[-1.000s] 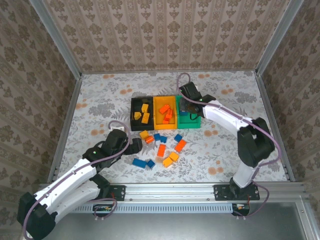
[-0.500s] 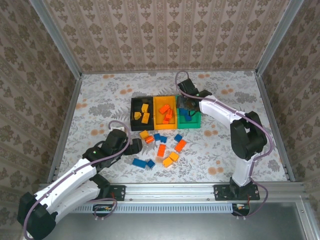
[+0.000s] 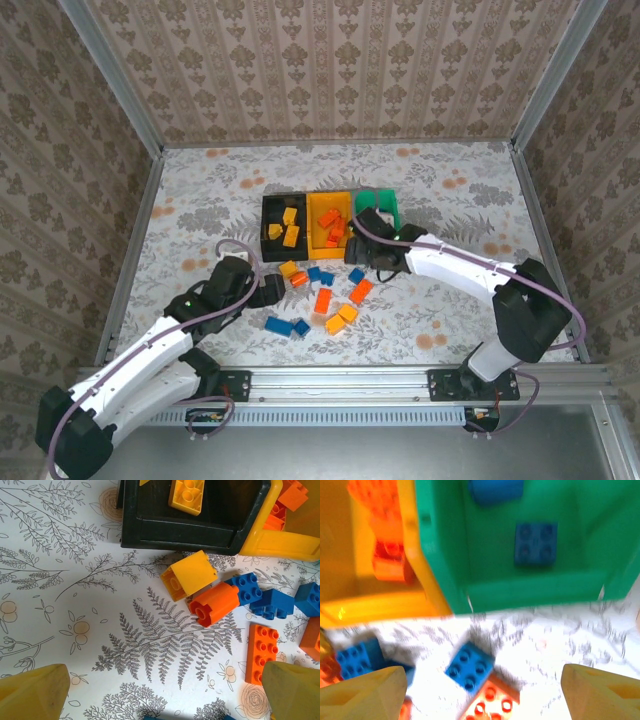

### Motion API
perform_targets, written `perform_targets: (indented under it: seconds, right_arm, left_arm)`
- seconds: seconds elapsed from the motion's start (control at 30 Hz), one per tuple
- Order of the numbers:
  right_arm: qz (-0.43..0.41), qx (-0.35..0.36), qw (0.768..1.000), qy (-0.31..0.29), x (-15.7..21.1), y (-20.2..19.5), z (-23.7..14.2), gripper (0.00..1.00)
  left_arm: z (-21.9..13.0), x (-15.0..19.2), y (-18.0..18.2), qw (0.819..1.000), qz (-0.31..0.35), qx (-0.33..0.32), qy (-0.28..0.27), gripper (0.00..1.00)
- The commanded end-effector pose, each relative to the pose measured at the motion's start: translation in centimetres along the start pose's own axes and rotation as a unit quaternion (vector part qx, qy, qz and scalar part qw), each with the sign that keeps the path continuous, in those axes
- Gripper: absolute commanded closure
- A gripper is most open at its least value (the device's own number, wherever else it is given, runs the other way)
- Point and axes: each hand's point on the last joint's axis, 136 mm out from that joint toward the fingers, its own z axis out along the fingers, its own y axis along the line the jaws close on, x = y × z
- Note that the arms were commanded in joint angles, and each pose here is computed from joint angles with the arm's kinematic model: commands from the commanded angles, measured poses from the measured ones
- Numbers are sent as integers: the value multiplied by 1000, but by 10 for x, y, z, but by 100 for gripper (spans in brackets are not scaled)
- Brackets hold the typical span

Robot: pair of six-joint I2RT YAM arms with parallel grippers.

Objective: Sort the legos into containers by color

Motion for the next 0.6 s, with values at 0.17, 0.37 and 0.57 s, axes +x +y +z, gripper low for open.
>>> perform_targets:
  seconds: [0.17,0.37,0.57]
  right_arm:
    - [-2,30,998,55,53,-13,12,12]
    - [-8,22,997,71,63,-3,31,12]
    - [-20,9,996,85,72,4,40,14]
  left_arm:
    - [-2,1,0,1000,-5,17,-9,0]
    - [-3,3,4,1000,-9,16,-9,0]
    - [-5,4,6,1000,-13,16,-12,0]
